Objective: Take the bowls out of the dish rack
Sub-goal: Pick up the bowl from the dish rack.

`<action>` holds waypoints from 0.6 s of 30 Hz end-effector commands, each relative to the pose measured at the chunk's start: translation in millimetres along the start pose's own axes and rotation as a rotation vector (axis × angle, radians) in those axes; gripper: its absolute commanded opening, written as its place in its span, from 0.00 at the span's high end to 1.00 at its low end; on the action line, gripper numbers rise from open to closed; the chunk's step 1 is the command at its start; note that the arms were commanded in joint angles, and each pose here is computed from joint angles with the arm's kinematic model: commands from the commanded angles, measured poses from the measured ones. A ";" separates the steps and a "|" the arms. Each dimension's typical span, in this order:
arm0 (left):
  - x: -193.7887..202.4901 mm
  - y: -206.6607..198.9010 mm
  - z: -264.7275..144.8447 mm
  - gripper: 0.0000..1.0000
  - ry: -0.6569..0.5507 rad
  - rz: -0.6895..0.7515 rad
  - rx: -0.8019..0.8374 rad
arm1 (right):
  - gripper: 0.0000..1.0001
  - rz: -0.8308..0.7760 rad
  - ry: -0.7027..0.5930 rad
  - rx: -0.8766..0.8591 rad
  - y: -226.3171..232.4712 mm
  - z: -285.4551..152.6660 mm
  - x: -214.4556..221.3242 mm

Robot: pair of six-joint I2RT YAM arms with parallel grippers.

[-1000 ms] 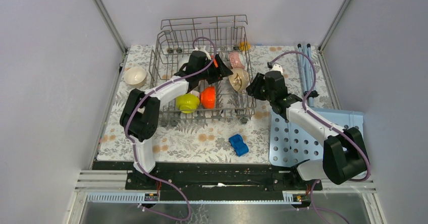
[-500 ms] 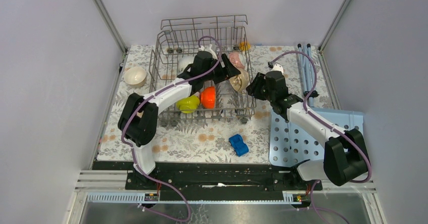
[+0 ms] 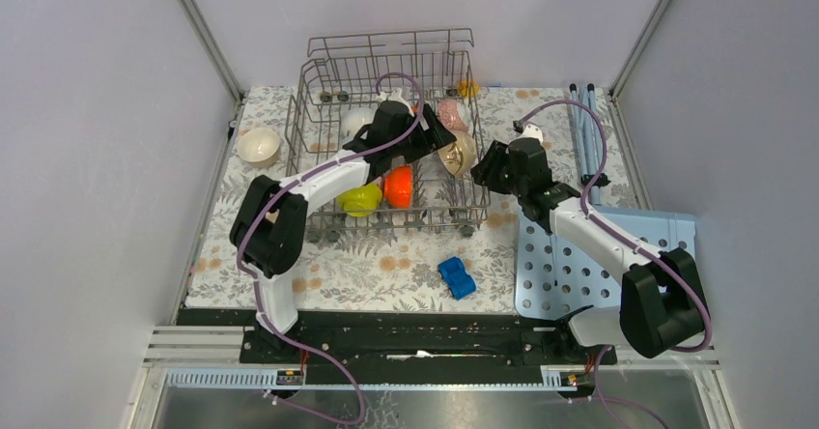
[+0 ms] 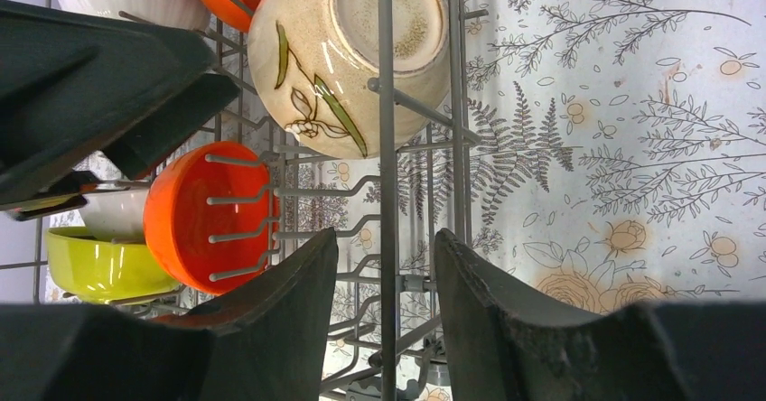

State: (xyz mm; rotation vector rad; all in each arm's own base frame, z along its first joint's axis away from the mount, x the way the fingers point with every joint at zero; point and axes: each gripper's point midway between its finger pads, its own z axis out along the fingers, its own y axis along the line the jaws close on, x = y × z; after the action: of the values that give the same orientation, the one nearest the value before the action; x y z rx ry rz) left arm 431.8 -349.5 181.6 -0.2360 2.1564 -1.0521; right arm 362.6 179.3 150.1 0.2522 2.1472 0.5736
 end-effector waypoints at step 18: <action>0.4 -27.8 12.3 0.35 -0.031 -0.003 0.181 | 0.51 0.022 -0.044 -0.054 6.9 -5.1 -10.2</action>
State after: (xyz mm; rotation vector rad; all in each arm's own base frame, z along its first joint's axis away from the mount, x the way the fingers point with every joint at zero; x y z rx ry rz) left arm 436.6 -364.0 164.2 -0.2244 2.1312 -1.1294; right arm 359.2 177.1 142.1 0.2617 2.1581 0.5793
